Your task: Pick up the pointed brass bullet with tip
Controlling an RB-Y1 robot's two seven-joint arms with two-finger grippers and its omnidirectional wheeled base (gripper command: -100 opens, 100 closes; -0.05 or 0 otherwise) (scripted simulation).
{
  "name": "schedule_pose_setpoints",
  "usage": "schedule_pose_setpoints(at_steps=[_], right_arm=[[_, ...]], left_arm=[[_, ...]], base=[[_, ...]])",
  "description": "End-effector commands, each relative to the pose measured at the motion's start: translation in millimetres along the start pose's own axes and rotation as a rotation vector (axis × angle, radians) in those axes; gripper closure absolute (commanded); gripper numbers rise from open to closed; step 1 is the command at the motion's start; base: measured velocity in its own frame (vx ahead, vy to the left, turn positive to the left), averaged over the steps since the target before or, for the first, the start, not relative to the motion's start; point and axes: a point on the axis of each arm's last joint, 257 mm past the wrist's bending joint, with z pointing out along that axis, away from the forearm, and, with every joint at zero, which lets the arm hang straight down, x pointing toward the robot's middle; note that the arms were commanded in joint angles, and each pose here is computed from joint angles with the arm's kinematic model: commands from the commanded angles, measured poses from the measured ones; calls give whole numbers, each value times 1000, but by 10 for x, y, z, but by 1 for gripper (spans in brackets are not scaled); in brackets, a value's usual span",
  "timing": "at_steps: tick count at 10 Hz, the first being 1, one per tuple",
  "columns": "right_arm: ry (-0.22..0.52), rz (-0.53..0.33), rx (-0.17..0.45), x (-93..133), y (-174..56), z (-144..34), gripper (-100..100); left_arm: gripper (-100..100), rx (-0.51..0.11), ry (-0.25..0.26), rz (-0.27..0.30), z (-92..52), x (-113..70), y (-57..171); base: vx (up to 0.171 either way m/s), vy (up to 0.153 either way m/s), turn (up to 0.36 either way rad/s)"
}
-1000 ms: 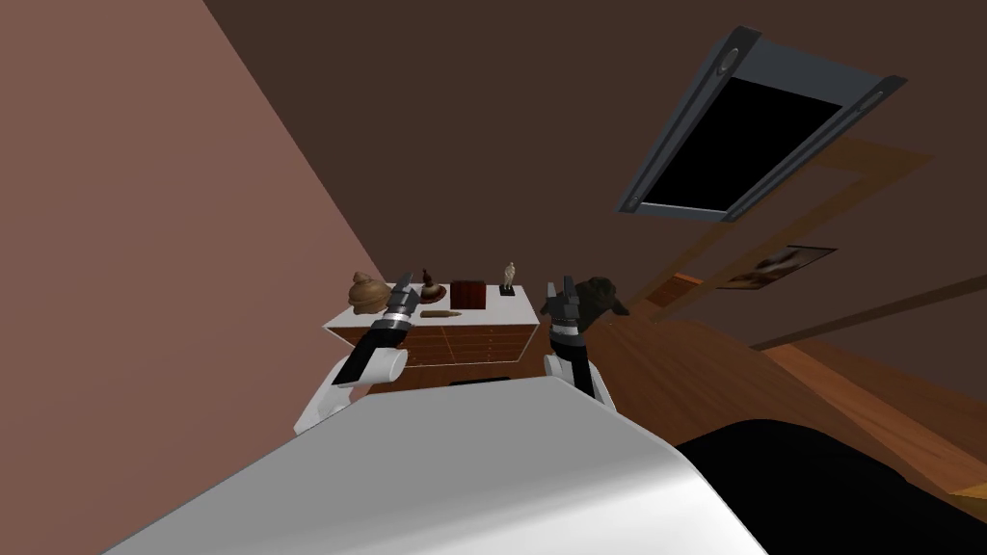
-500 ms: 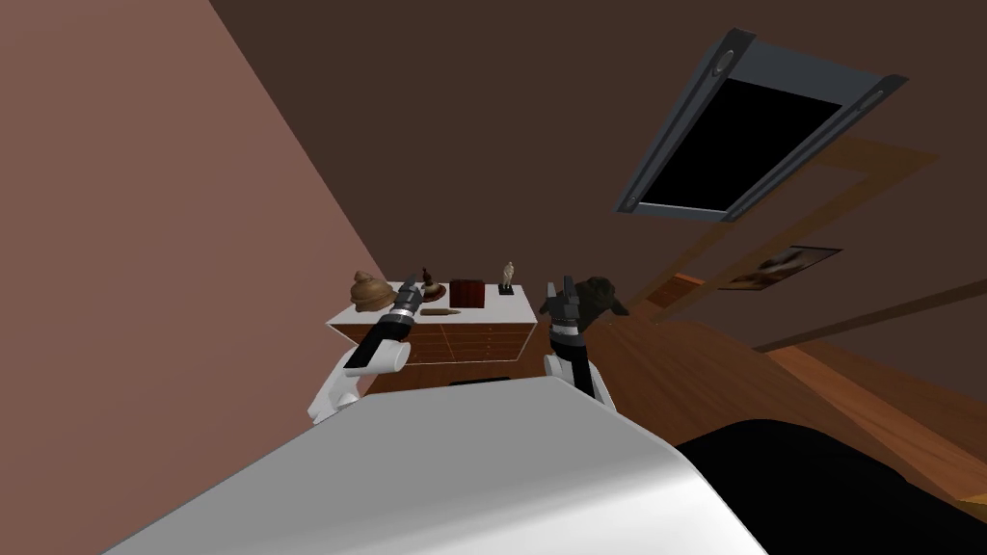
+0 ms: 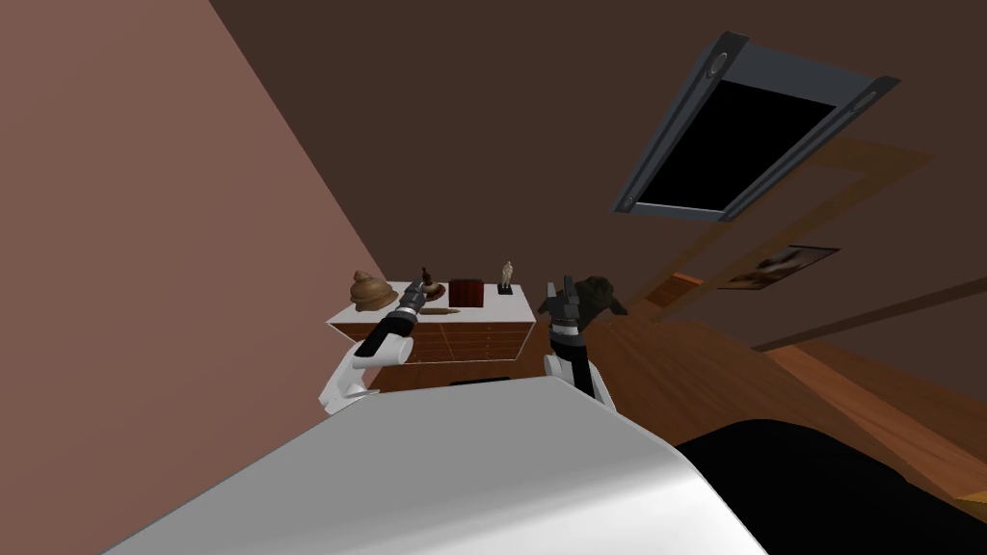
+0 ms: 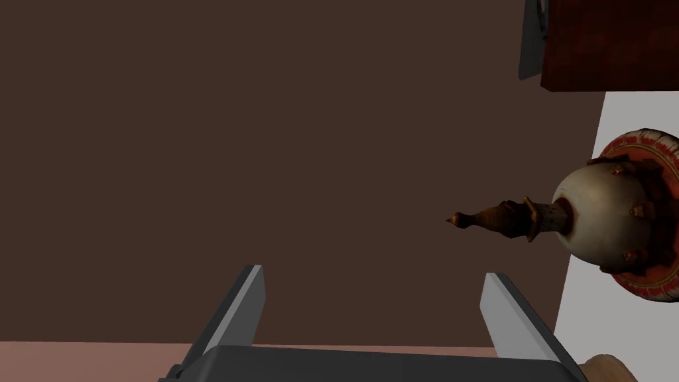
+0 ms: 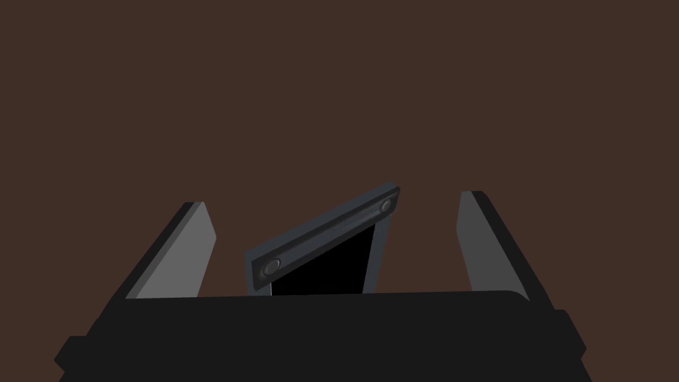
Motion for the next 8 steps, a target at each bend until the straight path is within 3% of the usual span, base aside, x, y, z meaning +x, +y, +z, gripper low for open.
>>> schedule_pose_setpoints(at_steps=[1, 8], right_arm=[[0, 0, 0, 0, 0, 0, 0], [0, 0, 0, 0, 0, 0, 0]], left_arm=[[-100, -55, -1, 6, 82, -2, 165], [-100, -270, -1, 14, 191, -20, 777]], base=[[-12, -18, -15], [2, -5, -24]])
